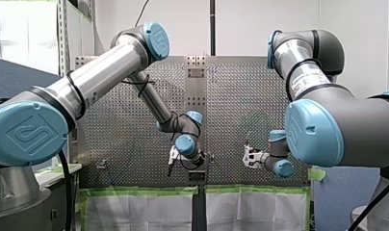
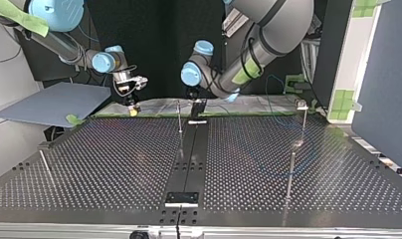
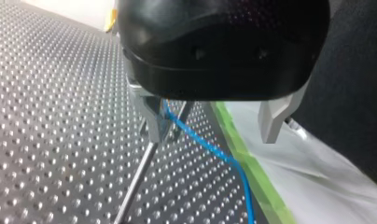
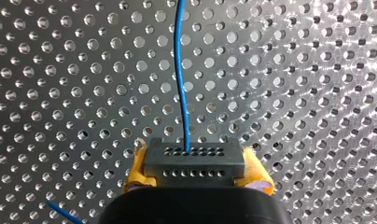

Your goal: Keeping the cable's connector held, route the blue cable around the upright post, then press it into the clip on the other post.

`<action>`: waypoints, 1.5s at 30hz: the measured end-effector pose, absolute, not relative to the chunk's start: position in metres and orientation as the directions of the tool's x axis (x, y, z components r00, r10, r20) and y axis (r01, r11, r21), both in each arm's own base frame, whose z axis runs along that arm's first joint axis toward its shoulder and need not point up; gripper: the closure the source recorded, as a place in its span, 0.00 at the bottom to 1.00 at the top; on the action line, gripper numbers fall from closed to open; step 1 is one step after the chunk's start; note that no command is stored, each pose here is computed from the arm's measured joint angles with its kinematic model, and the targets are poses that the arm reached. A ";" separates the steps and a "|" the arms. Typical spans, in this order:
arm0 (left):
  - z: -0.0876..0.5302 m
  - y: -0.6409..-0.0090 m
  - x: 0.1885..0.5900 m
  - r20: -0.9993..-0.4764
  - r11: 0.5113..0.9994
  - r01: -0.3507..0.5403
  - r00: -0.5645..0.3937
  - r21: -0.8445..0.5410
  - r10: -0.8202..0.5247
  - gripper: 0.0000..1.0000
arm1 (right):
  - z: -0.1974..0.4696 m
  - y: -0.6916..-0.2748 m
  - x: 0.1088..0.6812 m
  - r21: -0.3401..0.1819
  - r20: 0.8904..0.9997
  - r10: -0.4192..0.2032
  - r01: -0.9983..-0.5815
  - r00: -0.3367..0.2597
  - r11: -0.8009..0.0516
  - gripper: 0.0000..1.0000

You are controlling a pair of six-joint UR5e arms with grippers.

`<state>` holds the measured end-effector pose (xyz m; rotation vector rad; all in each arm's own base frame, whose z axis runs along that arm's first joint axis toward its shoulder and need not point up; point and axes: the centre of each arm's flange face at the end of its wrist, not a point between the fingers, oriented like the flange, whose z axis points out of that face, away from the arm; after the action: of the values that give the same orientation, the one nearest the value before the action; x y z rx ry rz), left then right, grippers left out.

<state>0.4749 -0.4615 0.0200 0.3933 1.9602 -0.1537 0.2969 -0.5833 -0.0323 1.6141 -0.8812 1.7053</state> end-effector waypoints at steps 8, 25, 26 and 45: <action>0.016 -0.475 0.449 -0.907 0.924 0.377 -0.362 0.069 0.216 0.00 | -0.033 -0.583 0.297 -0.052 0.998 -0.009 -0.807 -0.057 -0.589 1.00; 0.023 -0.489 0.448 -0.942 0.934 0.358 -0.315 -0.009 0.112 0.00 | -0.034 -0.582 0.297 -0.056 0.998 -0.015 -0.805 -0.058 -0.590 1.00; 0.023 -0.488 0.448 -0.942 0.934 0.356 -0.317 -0.012 0.108 0.00 | -0.034 -0.582 0.297 -0.056 0.998 -0.015 -0.805 -0.058 -0.590 1.00; 0.022 -0.489 0.446 -0.940 0.939 0.341 -0.329 -0.035 0.085 0.00 | -0.035 -0.581 0.298 -0.065 0.998 -0.023 -0.794 -0.065 -0.605 1.00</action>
<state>0.4460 -0.4889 0.0222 0.3105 1.8998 -0.2675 0.2975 -0.5813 -0.0349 1.6387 -0.8805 1.7289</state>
